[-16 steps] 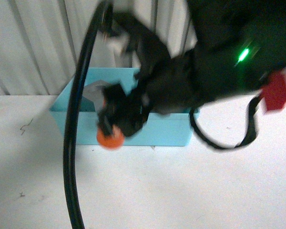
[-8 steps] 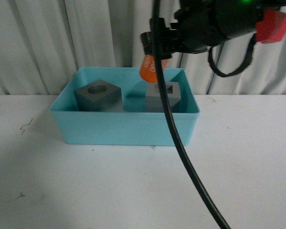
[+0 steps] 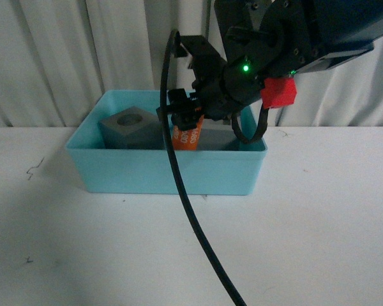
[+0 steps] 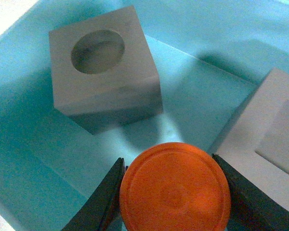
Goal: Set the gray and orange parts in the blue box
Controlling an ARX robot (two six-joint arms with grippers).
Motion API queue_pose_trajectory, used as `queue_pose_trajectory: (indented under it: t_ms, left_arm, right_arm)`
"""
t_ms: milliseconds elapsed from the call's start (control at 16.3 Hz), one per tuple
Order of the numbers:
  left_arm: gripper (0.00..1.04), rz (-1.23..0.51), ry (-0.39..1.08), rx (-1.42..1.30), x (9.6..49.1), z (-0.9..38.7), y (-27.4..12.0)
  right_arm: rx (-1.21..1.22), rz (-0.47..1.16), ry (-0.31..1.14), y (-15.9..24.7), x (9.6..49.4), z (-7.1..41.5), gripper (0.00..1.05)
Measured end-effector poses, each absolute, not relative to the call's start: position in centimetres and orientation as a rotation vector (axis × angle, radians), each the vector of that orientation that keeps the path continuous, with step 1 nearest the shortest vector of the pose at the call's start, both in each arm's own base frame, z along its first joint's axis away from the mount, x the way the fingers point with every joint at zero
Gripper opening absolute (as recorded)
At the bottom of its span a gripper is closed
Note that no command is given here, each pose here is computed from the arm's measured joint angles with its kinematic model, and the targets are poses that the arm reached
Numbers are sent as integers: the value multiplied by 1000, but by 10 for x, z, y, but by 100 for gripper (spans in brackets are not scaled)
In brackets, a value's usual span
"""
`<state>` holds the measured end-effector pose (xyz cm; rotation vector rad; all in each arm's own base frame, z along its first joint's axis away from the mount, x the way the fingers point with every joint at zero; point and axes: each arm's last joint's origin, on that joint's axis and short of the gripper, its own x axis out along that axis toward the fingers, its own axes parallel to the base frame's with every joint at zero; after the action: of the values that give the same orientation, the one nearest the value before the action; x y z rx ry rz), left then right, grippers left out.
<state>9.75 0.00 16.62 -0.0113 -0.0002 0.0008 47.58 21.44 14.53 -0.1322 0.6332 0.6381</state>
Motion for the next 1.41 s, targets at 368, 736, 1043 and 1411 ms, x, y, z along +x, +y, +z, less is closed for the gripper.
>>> queue_pose_trajectory:
  t_ms: [368, 736, 1043, 1411]
  left_arm:
    - [98, 0, -1, -11, 97, 166, 0]
    - [98, 1, 0, -11, 97, 166, 0]
    - [98, 0, 0, -11, 97, 166, 0]
    - [98, 0, 0, -11, 97, 166, 0]
  right_arm:
    - [-147, 655, 603, 238, 491, 153, 48]
    - [-174, 611, 699, 241, 501, 113, 48]
    - [-182, 613, 676, 254, 510, 123, 48]
    - [-197, 616, 698, 261, 511, 108, 62]
